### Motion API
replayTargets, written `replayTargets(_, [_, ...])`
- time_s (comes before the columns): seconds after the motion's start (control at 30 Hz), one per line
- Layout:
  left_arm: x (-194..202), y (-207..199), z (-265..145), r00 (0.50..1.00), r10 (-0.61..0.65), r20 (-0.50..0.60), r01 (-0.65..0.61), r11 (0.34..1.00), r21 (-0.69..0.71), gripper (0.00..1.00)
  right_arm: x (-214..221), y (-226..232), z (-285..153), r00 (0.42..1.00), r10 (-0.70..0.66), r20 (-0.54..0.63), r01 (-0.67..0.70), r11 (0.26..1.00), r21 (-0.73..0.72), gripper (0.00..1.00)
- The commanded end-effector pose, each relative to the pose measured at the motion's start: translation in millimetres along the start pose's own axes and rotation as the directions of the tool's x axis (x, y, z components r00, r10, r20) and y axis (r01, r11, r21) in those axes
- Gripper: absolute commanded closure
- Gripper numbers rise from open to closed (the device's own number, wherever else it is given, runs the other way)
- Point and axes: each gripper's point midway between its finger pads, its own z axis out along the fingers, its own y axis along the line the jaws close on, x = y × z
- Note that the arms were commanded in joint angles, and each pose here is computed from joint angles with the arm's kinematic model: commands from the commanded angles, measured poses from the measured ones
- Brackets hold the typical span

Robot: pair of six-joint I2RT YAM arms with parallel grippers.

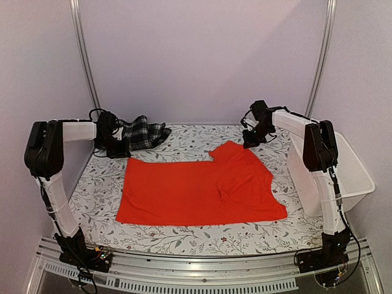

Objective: Fold and stack the mixed laundry pile
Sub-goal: Pick up the 1/3-folded T-shirt from the center of the board.

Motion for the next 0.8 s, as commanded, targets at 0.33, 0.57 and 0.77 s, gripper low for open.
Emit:
replayTargets(0.33, [18.2, -2.7, -31.1, 0.999, 0.008, 0.032, -0.009, 1.0, 0.02, 1.0, 0.2, 18.8, -67.6, 0.996, -0.016, 0.083, 0.02, 0.998, -0.051, 1.0])
replayTargets(0.57, [30.4, -3.0, -43.6, 0.999, 0.009, 0.042, -0.01, 1.0, 0.019, 1.0, 20.8, 22.8, -76.3, 0.997, -0.002, 0.073, 0.007, 0.997, -0.072, 1.0])
replayTargets(0.77, [41.8, -2.7, -54.1, 0.999, 0.006, 0.043, -0.007, 1.0, 0.015, 1.0, 32.4, 25.0, -92.4, 0.996, -0.002, 0.084, 0.008, 0.997, -0.071, 1.0])
